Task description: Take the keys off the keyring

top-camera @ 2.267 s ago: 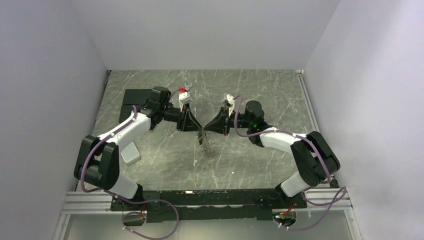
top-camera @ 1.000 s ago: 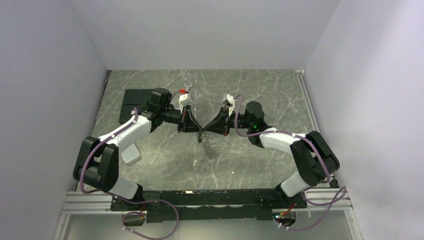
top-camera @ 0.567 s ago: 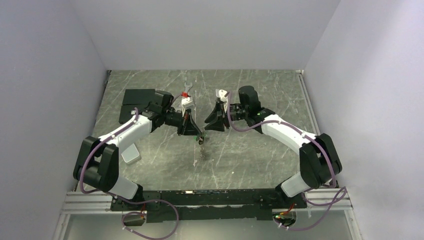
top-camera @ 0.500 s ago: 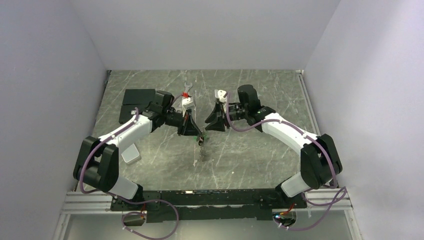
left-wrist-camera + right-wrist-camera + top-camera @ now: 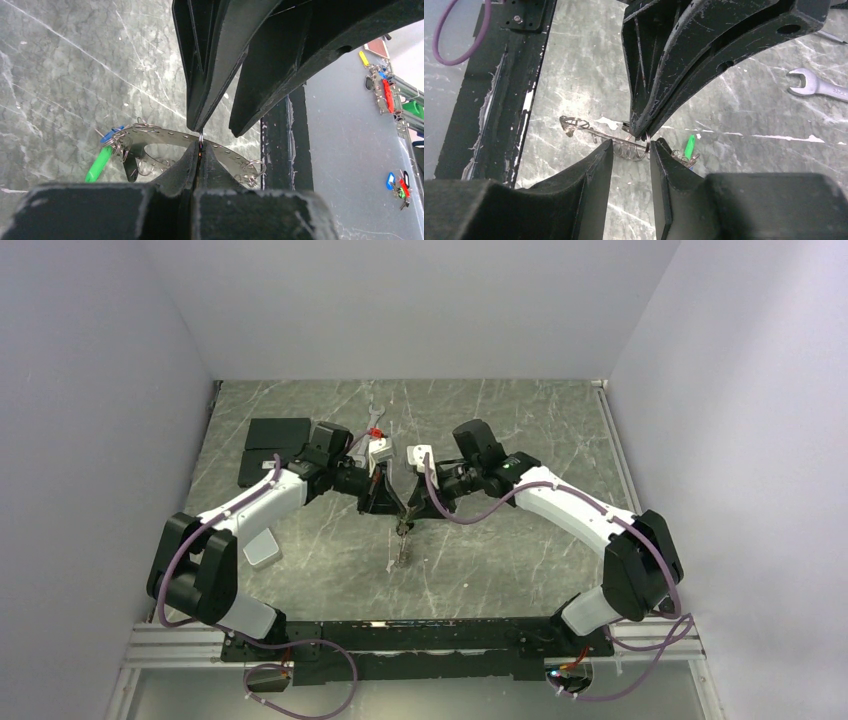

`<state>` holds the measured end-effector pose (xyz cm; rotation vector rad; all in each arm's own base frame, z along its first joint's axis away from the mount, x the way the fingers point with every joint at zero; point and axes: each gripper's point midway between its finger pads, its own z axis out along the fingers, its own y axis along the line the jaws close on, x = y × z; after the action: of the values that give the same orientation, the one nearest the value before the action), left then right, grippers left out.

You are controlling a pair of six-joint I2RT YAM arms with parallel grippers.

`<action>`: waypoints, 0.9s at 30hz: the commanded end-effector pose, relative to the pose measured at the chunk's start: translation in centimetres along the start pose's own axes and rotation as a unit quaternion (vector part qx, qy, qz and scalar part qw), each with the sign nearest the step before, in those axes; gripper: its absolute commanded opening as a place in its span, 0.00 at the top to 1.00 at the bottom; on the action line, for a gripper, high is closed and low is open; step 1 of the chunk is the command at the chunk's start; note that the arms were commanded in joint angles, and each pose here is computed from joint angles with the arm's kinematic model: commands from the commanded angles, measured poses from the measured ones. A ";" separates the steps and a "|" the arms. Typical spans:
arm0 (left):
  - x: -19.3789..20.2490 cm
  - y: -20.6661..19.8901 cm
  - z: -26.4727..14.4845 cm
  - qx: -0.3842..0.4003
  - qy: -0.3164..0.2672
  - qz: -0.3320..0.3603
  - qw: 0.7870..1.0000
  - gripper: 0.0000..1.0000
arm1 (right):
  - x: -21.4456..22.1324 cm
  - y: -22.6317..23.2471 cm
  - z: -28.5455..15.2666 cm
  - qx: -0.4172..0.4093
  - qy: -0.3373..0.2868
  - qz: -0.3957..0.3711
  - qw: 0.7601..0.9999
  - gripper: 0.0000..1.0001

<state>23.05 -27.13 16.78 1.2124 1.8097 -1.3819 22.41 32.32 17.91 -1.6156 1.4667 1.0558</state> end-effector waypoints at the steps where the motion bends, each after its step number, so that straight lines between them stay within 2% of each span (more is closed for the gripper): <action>1: -2.3 -0.4 -0.1 0.007 -0.015 0.048 0.999 1.00 | -1.5 -0.6 -0.4 0.012 0.006 -0.039 0.999 0.64; 16: -2.3 -0.7 0.3 0.015 -0.010 0.053 0.998 1.00 | -1.1 -0.8 0.4 0.005 0.032 -0.055 0.998 0.71; 19: -2.2 -0.7 0.3 0.015 -0.008 0.053 0.998 1.00 | -0.9 -0.7 0.4 0.004 0.036 -0.058 0.998 0.80; 23: -2.1 -0.5 0.3 0.012 -0.007 0.054 0.998 1.00 | -0.8 -0.7 0.3 0.004 0.041 -0.065 0.997 0.99; 27: -2.4 -0.3 0.1 0.003 -0.006 0.058 0.998 0.98 | -0.8 -0.9 0.2 0.011 0.038 -0.070 0.997 1.00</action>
<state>22.66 -27.59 16.60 1.2561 1.8023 -1.3683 23.00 32.48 17.05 -1.7250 1.4553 0.9246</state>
